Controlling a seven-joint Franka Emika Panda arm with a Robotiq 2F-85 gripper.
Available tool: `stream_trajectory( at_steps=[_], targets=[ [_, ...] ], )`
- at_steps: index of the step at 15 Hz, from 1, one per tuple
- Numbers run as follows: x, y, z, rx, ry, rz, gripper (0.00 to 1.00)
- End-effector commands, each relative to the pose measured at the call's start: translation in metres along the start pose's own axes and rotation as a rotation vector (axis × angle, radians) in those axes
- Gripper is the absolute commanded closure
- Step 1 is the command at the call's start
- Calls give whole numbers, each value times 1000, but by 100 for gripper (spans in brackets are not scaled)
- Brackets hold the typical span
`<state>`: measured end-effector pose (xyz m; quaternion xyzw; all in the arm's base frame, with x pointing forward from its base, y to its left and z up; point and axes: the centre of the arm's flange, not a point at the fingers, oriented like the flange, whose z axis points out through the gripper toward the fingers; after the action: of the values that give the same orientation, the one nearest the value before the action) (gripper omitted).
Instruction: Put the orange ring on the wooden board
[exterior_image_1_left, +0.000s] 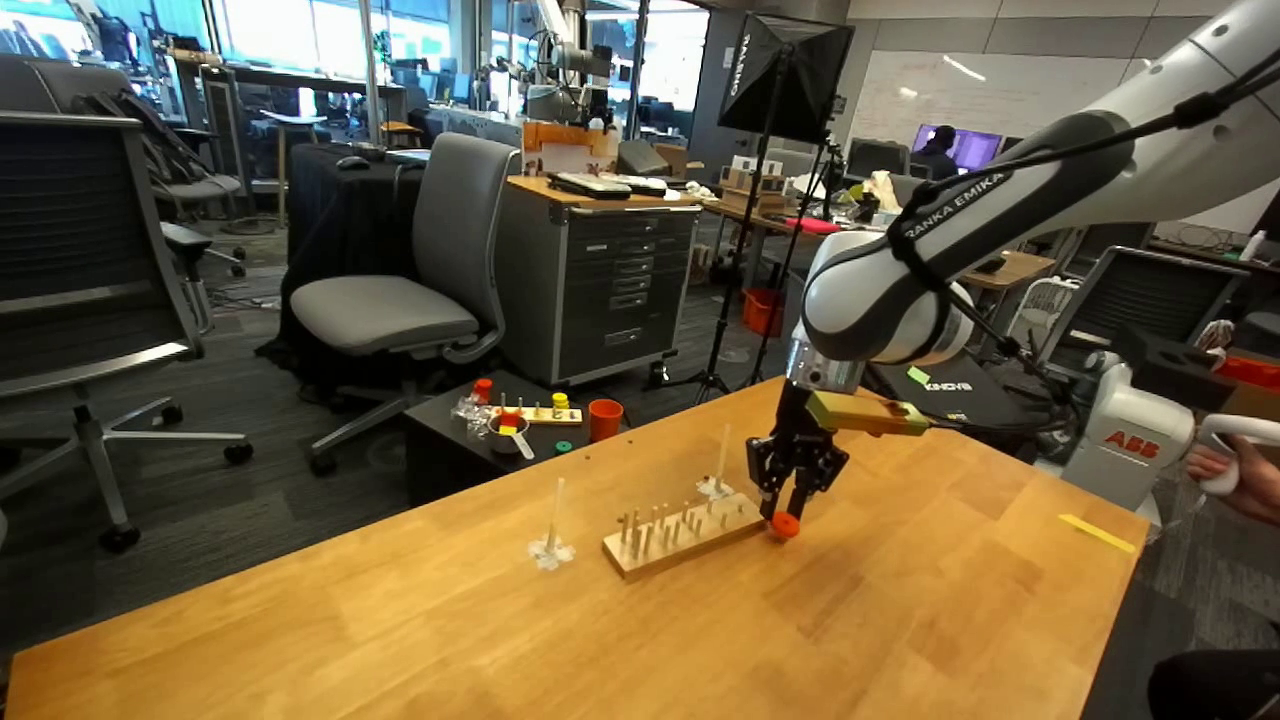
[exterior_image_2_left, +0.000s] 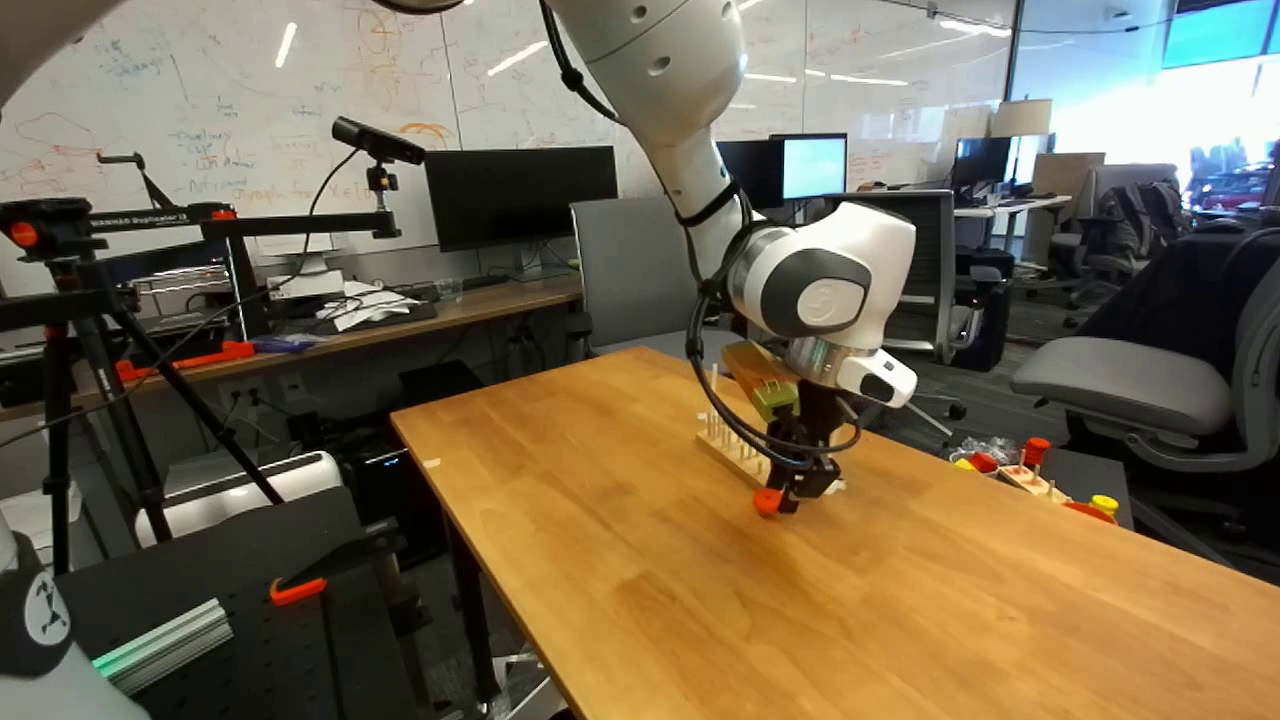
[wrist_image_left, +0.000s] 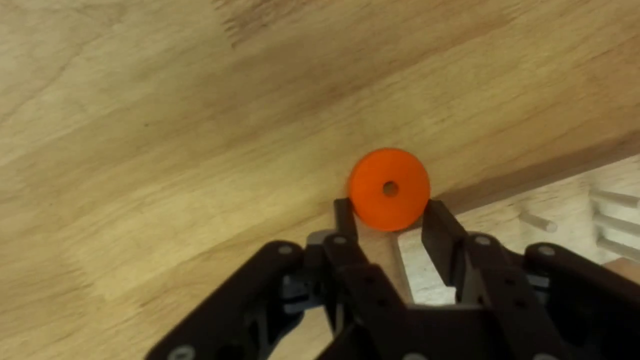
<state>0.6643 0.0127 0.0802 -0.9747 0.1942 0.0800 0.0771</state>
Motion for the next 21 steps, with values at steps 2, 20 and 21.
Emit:
stream_trajectory(
  at_steps=[2, 20, 21],
  targets=[
    [-9, -36, -39, 28, 30, -54, 86],
    [9, -87, -17, 14, 22, -119, 86],
    [11, -87, -16, 9, 23, -120, 86]
  ],
)
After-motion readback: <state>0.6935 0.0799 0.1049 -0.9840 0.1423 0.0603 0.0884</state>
